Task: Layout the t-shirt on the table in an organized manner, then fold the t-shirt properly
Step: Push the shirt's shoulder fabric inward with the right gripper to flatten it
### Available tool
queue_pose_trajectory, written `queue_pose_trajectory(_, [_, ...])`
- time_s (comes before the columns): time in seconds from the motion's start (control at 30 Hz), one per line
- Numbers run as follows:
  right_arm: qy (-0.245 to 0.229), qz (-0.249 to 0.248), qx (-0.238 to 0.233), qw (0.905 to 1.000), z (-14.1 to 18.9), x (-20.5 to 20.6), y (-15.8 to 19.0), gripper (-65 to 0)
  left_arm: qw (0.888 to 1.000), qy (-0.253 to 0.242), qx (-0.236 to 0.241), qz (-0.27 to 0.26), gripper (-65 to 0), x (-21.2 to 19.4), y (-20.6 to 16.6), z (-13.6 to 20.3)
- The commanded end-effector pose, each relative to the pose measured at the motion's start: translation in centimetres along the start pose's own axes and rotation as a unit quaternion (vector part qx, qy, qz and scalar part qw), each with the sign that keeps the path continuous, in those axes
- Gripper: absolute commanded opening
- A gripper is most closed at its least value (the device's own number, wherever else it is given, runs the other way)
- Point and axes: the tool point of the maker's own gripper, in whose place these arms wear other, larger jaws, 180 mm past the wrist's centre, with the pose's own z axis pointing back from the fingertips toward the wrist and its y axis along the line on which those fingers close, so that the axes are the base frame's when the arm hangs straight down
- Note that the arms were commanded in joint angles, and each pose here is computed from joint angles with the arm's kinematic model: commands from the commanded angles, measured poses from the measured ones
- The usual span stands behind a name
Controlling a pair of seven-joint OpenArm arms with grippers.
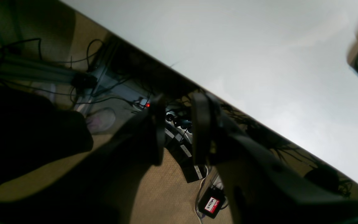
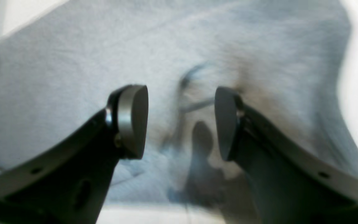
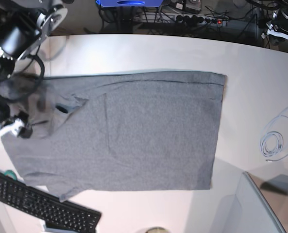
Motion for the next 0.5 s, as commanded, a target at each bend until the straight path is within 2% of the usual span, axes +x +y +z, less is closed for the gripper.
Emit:
queue_pose_trajectory(0.0, [-0.002, -0.001, 0.006, 1.0000, 0.1, 0.0, 0.6, -32.6, 1.000, -0.018, 0.002, -0.008, -51.3, 1.2, 0.4, 0.4])
queue_pose_trajectory(0.07, [0.024, -0.009, 0.006, 0.9997, 0.0, -2.3, 0.7, -35.4, 1.000, -0.019, 0.001, -0.008, -51.3, 1.3, 0.3, 0.3])
queue_pose_trajectory(0.1, [0.031, -0.015, 0.007, 0.9994, -0.1, -3.2, 0.7, -39.2, 1.000, -0.020, 0.001, -0.008, -51.3, 1.3, 0.3, 0.3])
queue_pose_trajectory(0.23, [0.062, -0.038, 0.019, 0.9971, -1.1, -6.3, 1.1, -64.8, 1.000, -0.020, 0.000, -0.007, -51.3, 1.4, 0.2, 0.3])
queue_pose_trajectory(0.33, [0.081, -0.050, 0.029, 0.9951, -1.8, -7.6, 1.5, -62.9, 1.000, -0.018, 0.002, -0.009, -51.3, 1.3, 0.4, 0.4])
queue_pose_trajectory(0.47, [0.111, -0.050, 0.053, 0.9911, -3.3, -9.0, 2.9, -63.9, 1.000, -0.017, 0.003, -0.011, -51.3, 1.2, 0.6, 0.4])
